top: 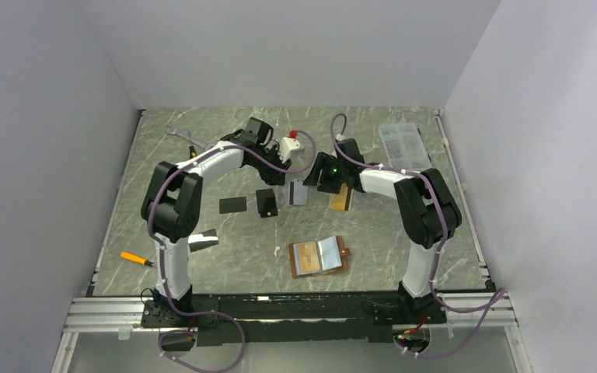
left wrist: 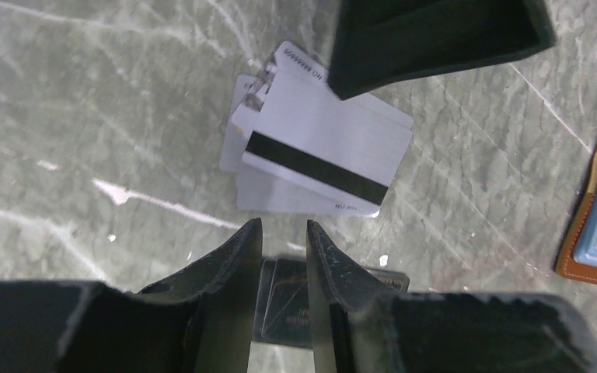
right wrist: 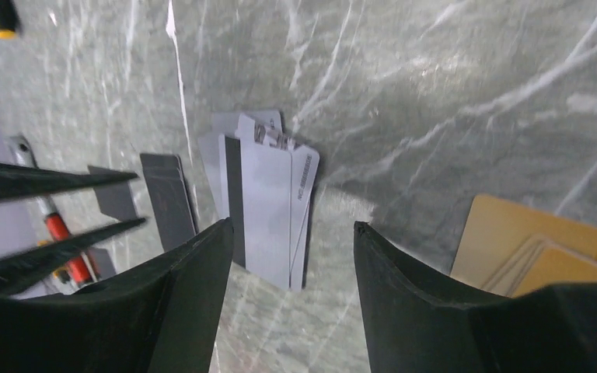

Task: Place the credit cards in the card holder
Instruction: Pick up the credit card from the center of the board.

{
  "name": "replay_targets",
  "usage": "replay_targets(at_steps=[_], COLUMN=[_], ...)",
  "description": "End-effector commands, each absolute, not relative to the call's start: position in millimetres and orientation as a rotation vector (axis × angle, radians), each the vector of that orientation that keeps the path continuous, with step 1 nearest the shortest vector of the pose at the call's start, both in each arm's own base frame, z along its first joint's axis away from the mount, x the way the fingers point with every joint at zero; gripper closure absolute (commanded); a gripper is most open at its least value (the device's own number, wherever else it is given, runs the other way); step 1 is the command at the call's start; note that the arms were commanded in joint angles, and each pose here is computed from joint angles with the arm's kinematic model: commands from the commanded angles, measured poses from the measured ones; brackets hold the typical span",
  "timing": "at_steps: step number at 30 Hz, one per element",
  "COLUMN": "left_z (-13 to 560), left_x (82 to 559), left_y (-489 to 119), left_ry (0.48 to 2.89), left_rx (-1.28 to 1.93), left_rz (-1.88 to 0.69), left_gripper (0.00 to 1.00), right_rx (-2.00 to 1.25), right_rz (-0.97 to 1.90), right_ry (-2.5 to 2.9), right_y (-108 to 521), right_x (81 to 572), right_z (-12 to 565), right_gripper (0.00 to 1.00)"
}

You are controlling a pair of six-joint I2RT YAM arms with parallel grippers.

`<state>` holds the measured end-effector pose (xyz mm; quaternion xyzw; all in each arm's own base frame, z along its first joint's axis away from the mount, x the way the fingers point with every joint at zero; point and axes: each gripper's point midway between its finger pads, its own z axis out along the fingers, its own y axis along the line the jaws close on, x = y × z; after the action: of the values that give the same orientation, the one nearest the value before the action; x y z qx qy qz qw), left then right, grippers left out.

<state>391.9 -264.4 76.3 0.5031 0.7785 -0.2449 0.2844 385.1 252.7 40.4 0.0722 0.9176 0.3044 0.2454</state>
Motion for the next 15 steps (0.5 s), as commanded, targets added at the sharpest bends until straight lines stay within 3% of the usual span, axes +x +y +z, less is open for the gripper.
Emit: replay_targets(at_steps=[1, 15], left_z=[69.1, 37.7], left_x=[397.7, 404.9], left_y=[-282.6, -288.7], left_ry=[1.993, 2.107], left_rx=[1.485, 1.54], left_rz=[-0.571, -0.357], left_gripper=[0.67, 0.74], right_rx=[0.197, 0.309], right_rz=[1.033, 1.201], right_ry=[2.371, 2.35], right_y=[269.1, 262.0], right_x=[413.2, 402.8], right_z=[66.7, 44.6], right_gripper=[0.41, 0.51])
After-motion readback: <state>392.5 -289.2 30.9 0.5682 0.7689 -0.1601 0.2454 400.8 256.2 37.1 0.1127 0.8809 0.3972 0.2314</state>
